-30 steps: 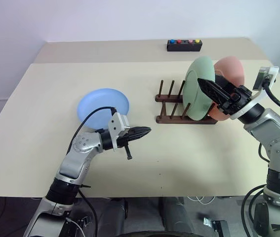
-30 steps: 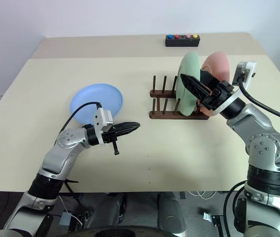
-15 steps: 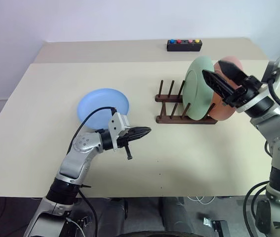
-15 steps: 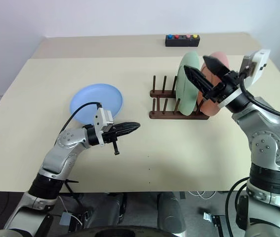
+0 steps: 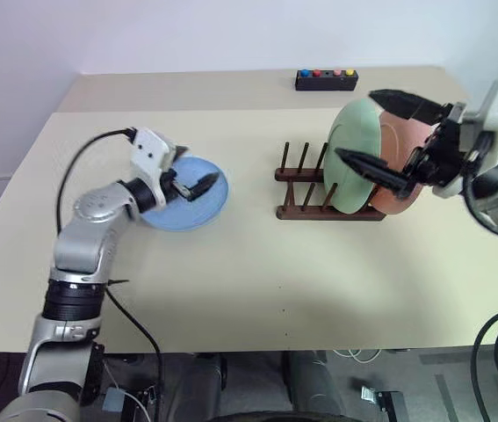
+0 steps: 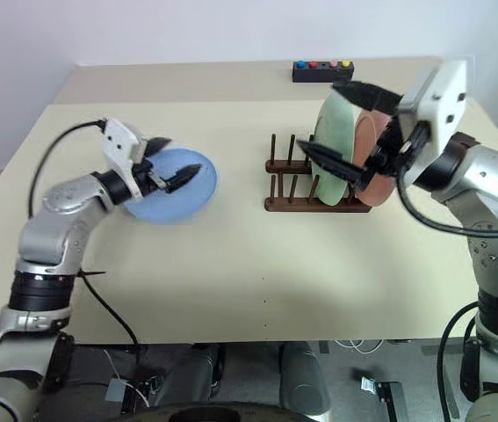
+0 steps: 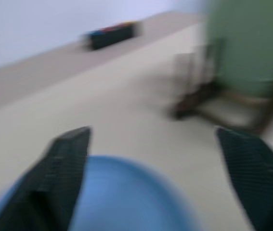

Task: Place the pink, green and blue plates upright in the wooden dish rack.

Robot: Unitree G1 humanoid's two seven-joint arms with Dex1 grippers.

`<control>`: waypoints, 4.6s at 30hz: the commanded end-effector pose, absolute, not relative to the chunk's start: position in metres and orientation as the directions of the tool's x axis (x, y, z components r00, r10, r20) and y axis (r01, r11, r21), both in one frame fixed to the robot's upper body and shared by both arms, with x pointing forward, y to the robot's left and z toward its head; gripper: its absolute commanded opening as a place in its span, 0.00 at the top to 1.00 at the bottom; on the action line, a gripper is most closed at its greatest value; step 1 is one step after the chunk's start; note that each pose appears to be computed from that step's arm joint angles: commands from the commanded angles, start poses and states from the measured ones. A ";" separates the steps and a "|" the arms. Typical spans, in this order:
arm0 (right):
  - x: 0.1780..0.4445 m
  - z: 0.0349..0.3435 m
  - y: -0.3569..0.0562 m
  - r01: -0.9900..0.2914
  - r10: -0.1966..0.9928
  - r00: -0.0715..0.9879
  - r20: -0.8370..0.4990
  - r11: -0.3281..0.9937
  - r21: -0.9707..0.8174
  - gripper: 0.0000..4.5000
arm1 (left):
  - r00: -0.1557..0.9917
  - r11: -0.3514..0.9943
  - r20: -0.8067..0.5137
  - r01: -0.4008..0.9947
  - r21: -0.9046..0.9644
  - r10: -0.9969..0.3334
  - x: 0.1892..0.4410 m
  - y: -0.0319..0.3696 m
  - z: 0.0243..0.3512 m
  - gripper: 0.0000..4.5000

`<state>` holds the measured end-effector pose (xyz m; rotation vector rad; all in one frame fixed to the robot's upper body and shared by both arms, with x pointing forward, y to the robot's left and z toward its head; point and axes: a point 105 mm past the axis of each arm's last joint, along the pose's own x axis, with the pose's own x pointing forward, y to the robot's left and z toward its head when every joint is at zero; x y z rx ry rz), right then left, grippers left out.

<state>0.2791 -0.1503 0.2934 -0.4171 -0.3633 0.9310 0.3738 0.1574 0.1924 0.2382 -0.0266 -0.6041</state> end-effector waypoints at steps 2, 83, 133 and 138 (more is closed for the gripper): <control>0.267 0.278 -0.128 -0.698 0.871 0.490 0.021 0.407 -0.590 0.04 | 0.932 0.922 -0.152 0.352 0.161 -0.329 0.396 0.202 0.199 0.01; 0.321 0.256 -0.081 -0.129 0.786 0.618 0.010 0.114 -0.985 1.00 | 0.797 0.804 0.367 0.567 -0.179 -0.480 0.366 0.082 0.342 0.84; 0.302 0.288 -0.077 -0.827 0.679 0.541 0.497 0.536 0.168 1.00 | 0.645 0.628 0.000 0.744 0.229 -0.764 0.323 0.094 0.151 0.01; 0.306 0.281 -0.078 -0.818 0.665 0.565 0.489 0.530 0.225 1.00 | 0.647 0.629 0.000 0.741 0.235 -0.762 0.323 0.095 0.151 0.01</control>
